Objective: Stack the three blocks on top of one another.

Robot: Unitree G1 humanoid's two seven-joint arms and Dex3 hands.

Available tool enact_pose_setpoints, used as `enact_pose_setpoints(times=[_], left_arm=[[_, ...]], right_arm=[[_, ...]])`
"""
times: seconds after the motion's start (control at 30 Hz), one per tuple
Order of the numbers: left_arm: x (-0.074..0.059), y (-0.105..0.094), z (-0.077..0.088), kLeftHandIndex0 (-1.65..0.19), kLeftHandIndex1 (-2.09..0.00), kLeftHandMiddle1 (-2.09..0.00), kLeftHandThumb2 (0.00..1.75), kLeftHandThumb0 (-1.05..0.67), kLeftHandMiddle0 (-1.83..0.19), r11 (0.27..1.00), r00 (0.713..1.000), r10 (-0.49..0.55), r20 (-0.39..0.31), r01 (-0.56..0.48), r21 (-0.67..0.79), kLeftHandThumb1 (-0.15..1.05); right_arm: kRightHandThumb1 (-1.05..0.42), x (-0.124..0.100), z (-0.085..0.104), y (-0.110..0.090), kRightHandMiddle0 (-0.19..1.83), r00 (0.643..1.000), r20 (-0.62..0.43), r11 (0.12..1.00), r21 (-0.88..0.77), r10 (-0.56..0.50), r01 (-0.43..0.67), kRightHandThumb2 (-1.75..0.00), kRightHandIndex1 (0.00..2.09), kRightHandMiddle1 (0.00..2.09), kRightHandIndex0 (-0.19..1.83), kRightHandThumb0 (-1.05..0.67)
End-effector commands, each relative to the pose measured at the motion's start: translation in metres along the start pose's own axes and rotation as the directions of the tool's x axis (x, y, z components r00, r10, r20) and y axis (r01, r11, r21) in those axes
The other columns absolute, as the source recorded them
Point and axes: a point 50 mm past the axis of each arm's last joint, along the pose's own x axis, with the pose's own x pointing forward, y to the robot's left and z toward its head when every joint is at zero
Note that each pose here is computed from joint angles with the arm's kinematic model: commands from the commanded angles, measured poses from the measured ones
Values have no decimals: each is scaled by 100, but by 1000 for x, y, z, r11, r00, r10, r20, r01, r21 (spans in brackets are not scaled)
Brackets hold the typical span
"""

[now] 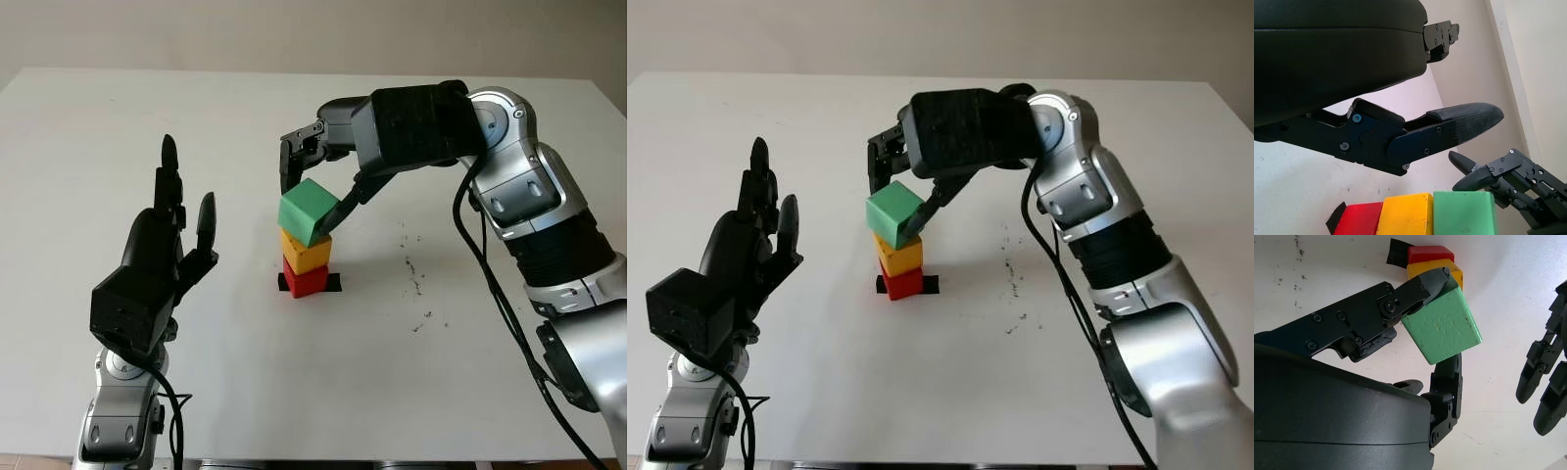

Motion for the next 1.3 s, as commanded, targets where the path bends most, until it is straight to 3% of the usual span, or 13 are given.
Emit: enact_pose_setpoints(times=[0.0,0.63,0.7,0.87,1.1,1.27], left_arm=[[-1,-1,3,19,0,0,73,-73,19,1000,1000,3,17,-3,-9,105],[-1,-1,2,19,-1,0,73,-72,19,1000,1000,9,14,-8,-13,105],[-1,-1,2,19,-1,0,73,-72,19,1000,1000,6,15,-6,-10,105],[-1,-1,1,19,-2,0,74,-73,19,1000,1000,6,12,-6,-13,105],[-2,-1,1,19,-1,0,72,-73,19,1000,1000,16,10,-16,-13,105],[-1,0,0,19,0,0,72,-73,19,1000,1000,18,11,-18,-16,105]], right_arm=[[-95,0,2,-1,36,1000,7,1000,-1,-1,1,-5,6,151,38,-46],[-94,1,1,4,29,1000,19,999,21,23,-24,-5,3,147,30,-48],[-92,1,1,4,13,999,16,999,4,41,-41,-5,2,125,22,-53],[-89,1,-1,7,1,995,37,996,-28,89,-88,-5,2,58,3,-61],[-86,0,-5,8,-12,992,24,992,-33,124,-124,-5,1,22,-17,-69],[-88,-2,-6,7,-19,988,38,988,-55,150,-148,-6,0,2,-19,-82]])
